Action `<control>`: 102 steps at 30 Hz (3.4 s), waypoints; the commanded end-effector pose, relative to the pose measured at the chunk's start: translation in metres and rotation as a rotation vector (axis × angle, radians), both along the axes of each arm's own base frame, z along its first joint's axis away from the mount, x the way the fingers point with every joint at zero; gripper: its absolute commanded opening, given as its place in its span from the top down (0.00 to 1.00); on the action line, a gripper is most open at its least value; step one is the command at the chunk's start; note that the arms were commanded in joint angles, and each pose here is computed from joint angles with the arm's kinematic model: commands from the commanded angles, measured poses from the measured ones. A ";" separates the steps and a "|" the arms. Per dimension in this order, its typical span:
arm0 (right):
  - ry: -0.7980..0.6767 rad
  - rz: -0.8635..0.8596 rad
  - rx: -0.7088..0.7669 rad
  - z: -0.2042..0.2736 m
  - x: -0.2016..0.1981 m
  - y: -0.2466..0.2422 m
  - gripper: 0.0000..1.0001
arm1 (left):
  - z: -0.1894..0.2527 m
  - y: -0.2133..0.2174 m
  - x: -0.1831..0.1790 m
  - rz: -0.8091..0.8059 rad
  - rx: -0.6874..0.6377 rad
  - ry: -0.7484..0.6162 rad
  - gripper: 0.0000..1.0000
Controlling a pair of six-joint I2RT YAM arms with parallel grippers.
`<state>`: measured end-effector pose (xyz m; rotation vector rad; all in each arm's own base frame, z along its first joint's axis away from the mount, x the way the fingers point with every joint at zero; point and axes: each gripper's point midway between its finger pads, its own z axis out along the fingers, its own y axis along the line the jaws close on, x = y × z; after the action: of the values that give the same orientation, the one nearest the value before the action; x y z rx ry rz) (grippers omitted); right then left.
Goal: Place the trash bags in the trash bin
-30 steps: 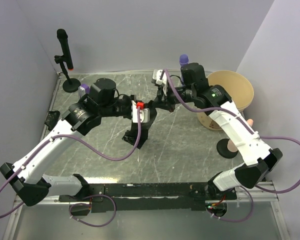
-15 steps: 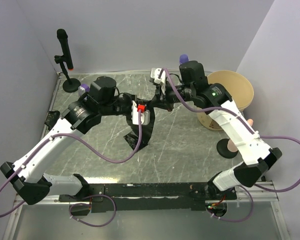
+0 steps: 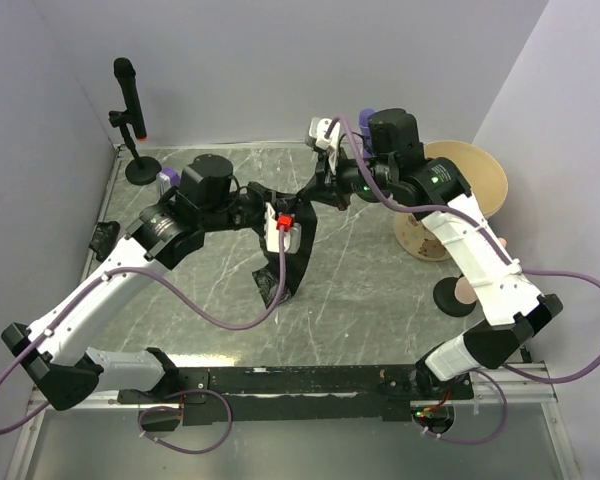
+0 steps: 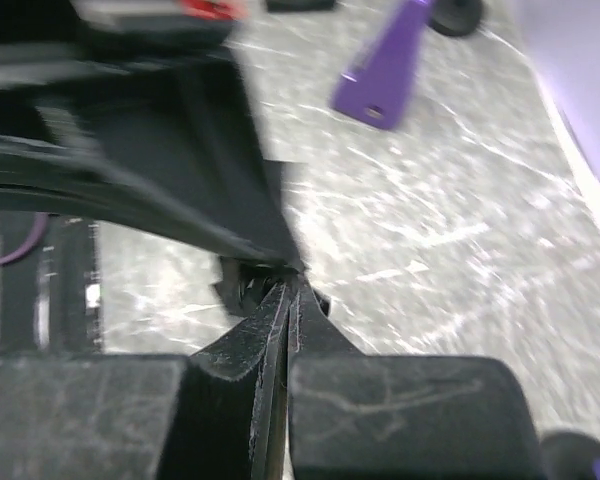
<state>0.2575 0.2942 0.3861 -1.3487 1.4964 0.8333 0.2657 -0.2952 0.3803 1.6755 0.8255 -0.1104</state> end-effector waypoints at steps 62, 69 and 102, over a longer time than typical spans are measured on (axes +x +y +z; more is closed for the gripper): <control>0.008 -0.166 -0.006 0.007 0.042 -0.017 1.00 | 0.046 -0.018 -0.030 -0.102 -0.114 -0.118 0.99; -0.009 0.186 0.174 0.053 -0.050 0.006 1.00 | 0.042 -0.012 0.030 0.058 -0.096 -0.129 0.99; 0.346 -0.143 0.218 0.006 -0.003 -0.038 1.00 | 0.037 0.004 -0.073 -0.052 -0.259 0.666 0.99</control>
<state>0.2647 0.2512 0.3758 -0.9675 1.7512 1.0625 0.1932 -0.2654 0.4597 1.3051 1.1073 -0.6316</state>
